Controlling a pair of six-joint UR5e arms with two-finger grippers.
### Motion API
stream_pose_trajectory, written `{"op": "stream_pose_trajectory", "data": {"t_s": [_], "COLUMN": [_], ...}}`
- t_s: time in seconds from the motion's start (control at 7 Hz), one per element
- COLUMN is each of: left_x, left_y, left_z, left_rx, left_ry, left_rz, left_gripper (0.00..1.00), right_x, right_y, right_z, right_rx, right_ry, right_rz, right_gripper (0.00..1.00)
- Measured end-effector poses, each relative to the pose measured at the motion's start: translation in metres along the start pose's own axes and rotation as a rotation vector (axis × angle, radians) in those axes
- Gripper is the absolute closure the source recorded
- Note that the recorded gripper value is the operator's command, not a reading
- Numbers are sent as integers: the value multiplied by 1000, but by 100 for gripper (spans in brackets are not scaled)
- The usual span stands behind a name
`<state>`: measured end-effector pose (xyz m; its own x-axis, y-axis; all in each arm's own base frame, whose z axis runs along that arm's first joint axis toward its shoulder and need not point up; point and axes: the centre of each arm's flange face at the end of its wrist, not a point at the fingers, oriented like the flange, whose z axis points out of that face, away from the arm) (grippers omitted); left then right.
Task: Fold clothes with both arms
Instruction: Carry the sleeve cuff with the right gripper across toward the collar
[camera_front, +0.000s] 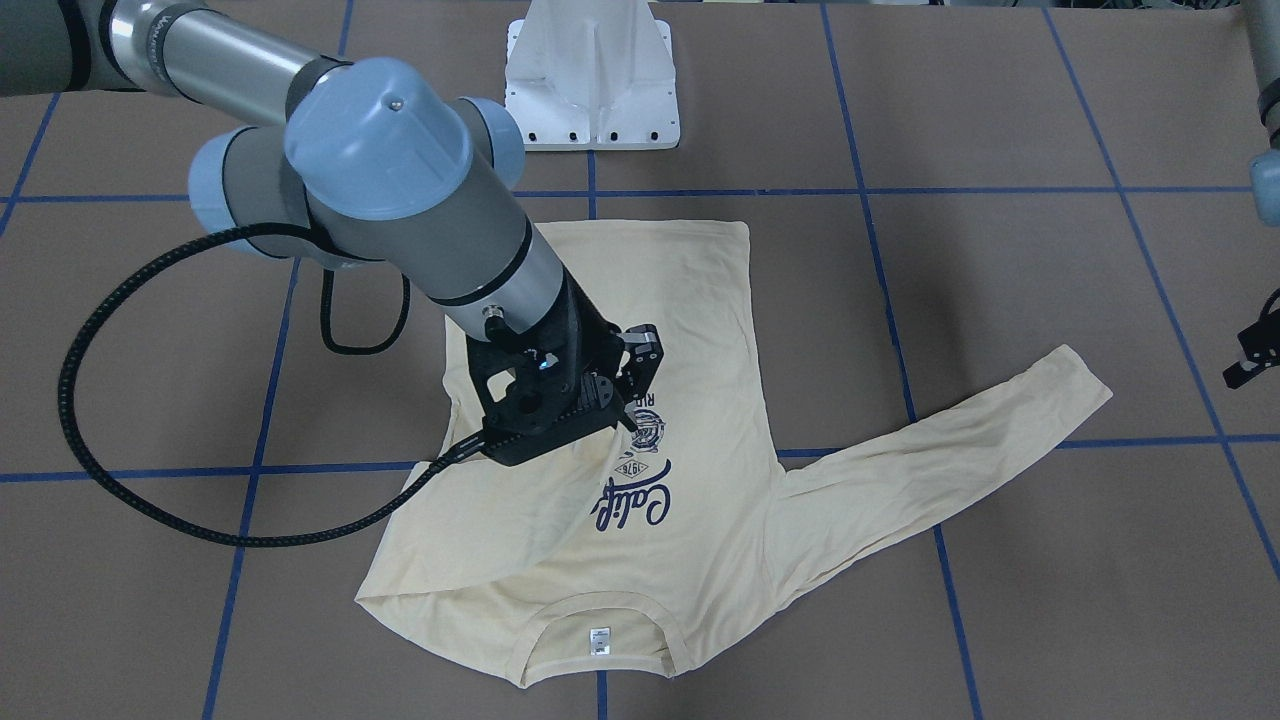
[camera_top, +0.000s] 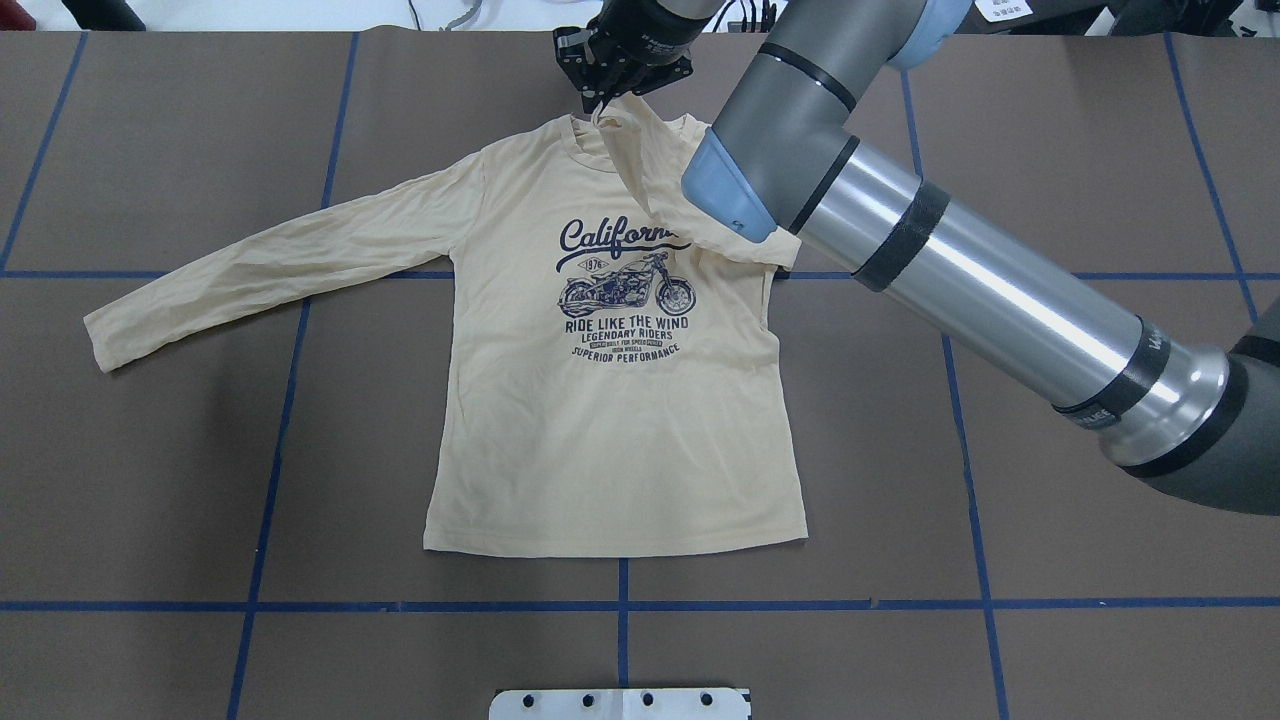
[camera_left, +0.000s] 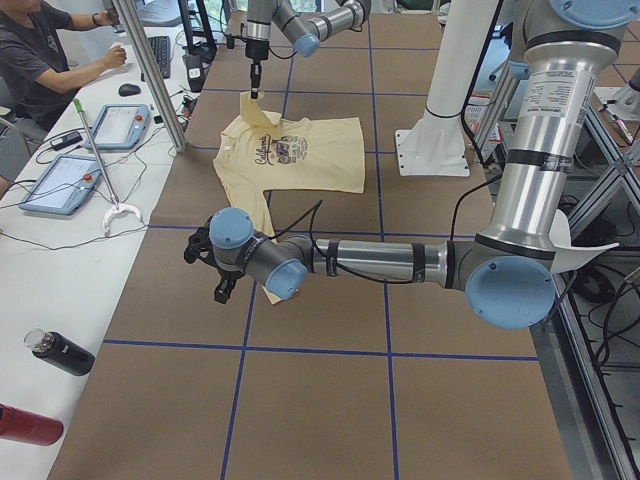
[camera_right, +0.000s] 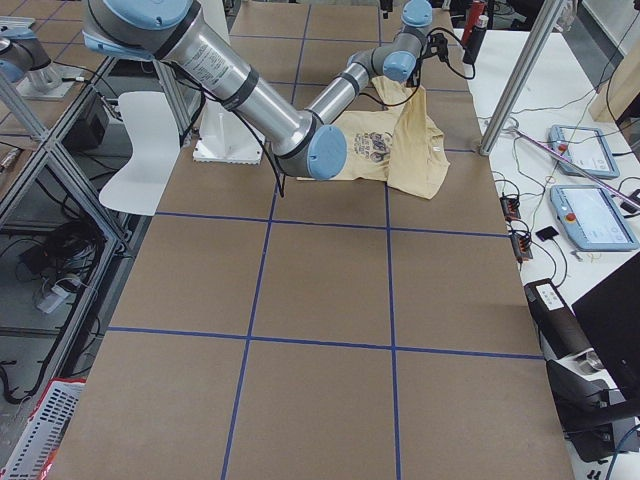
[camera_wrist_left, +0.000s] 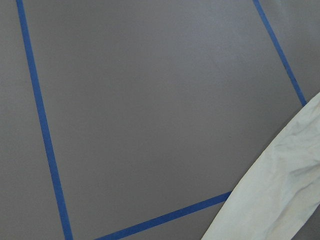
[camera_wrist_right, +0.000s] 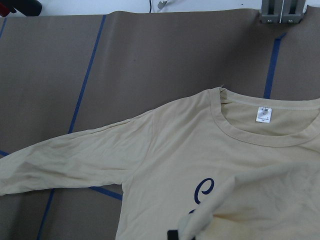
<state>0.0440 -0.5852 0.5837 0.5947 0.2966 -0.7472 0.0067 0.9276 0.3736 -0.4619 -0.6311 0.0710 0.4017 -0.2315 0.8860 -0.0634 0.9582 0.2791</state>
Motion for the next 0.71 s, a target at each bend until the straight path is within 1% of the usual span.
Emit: {"op": "stream_pose_trajectory", "data": {"t_s": [0.29,0.43,0.57,0.71], "left_x": [0,0,0,0], "left_y": [-1,-1,-1,-1], "left_z": [0,0,0,1], "left_rx": [0,0,0,0], "left_ry": [0,0,0,0], "left_rz": [-1,-1,-1,-2], "left_gripper": [0,0,0,0], "right_x": [5,2,-5,-15], "right_y": [5,14,24,31], "right_z": [33,56,81,104], "right_rx": [-10,-16,-8,16], "right_ry": [40,63,77,85], "right_rz": [11,8,-3,-16], "right_gripper": [100,100,100,100]}}
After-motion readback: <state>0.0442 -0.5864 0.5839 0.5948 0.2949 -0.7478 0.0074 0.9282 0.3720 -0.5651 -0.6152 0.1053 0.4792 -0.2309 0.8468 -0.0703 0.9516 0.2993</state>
